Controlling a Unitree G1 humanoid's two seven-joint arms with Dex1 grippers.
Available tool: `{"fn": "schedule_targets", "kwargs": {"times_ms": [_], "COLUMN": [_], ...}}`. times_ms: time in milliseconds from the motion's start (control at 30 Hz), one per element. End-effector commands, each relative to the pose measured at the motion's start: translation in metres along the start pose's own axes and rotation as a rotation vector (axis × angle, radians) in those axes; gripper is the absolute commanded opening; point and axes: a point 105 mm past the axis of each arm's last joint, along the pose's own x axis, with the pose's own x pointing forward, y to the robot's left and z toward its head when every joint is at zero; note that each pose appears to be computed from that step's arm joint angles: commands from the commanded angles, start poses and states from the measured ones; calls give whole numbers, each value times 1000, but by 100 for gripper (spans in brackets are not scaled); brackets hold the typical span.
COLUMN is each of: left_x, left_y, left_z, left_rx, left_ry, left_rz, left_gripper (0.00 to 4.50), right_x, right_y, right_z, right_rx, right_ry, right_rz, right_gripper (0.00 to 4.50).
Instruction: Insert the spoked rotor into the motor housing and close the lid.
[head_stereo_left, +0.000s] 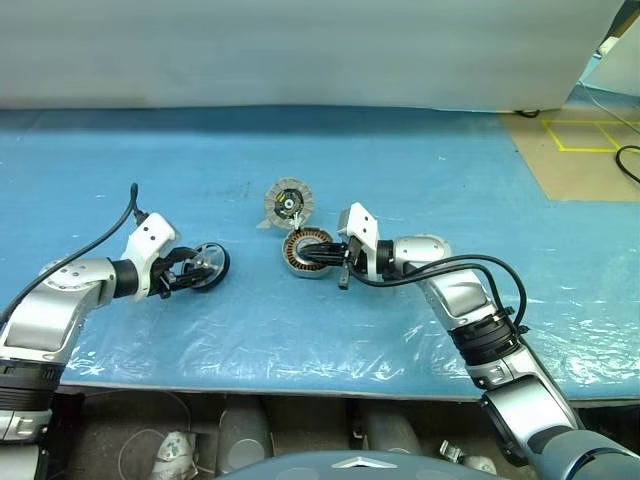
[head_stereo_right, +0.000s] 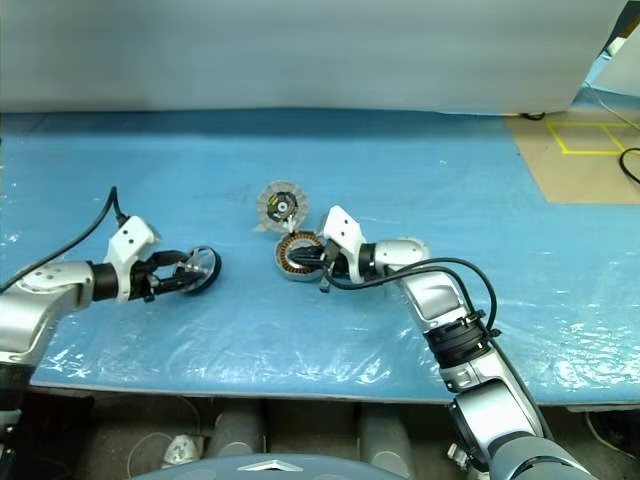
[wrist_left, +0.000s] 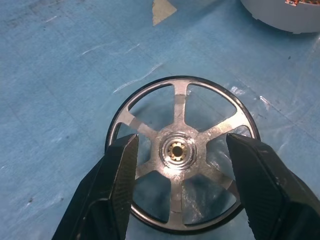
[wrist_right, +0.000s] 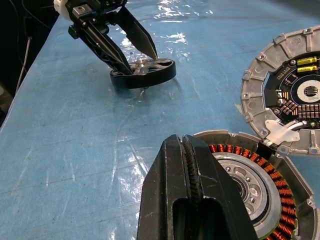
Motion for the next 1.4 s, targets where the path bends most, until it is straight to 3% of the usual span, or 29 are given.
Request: {"fn": "schedule_targets", "kwargs": {"times_ms": [33,133,400,567,800,967,1133,1400], "left_x": [6,13,18,13,6,24,48,71], "left_y": [3,4,-2,-3,-22,-40,-64,-62], "left_z": [-7,-16,-7,12,75,110,114,114], "left_rx": [0,-31,-39,18,79,126,137,167], "left_ry": [46,100,108,66,-137,-286,-300,-326], "left_rz": [10,5,-57,-90,-267,-382,-494,-472], "left_gripper": [299,299,139,138,138,138,138,138], "right_x": [-2,-2,-5,-8,-29,-53,-71,-82], "right_y": [-4,-5,-9,-11,-24,-27,-21,-12], "right_z": [17,18,18,21,25,13,-2,-11], "right_rx": [-51,-53,-61,-66,-64,-54,-75,-81], "right_ry": [-46,-49,-47,-53,-56,-15,58,100], "right_rz": [-12,-20,-37,-43,-103,-142,-146,-157], "right_gripper": [0,0,0,0,0,0,0,0]}}
